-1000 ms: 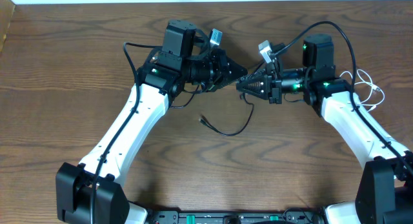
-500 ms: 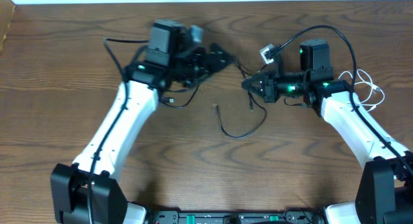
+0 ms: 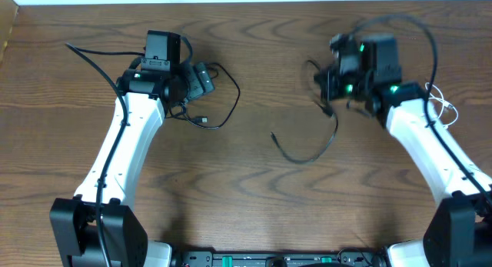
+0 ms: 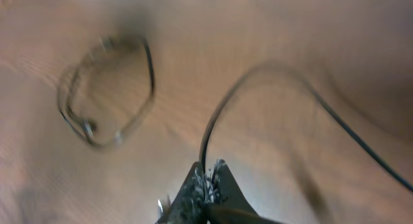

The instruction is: Untangle cables

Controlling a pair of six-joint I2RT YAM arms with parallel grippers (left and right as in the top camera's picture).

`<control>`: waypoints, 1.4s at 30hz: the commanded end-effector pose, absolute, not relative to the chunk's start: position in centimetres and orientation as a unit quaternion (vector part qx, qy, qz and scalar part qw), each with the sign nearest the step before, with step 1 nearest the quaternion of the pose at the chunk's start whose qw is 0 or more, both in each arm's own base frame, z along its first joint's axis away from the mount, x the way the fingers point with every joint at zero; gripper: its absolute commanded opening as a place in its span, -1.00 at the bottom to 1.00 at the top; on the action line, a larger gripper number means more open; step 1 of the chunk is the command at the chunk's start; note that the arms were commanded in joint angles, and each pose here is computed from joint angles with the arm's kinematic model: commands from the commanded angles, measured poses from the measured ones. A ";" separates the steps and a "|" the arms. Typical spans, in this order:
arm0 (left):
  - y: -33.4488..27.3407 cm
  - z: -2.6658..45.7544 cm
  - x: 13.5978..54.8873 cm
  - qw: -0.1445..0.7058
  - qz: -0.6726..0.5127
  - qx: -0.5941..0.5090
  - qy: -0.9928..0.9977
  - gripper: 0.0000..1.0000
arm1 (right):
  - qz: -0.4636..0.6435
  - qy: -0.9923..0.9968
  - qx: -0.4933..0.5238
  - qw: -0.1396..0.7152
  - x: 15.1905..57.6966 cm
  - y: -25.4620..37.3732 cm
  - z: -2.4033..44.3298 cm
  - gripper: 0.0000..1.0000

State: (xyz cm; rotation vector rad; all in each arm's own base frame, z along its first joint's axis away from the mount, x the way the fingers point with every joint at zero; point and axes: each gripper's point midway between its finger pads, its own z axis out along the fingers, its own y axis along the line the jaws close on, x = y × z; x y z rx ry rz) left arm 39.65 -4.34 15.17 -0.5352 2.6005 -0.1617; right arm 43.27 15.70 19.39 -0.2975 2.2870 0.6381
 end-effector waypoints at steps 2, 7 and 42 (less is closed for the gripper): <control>-0.3 15.1 39.8 0.261 0.053 -0.205 0.942 0.96 | 0.199 0.823 -0.167 0.505 46.7 15.5 30.0 -0.98; -0.5 13.2 39.8 0.239 0.060 -0.201 0.948 0.96 | 0.054 0.764 -0.087 0.637 50.5 10.3 37.4 -0.98; -0.6 9.2 40.5 0.201 0.073 -0.198 0.957 0.96 | -0.067 0.964 0.218 0.133 38.7 -8.5 11.9 0.45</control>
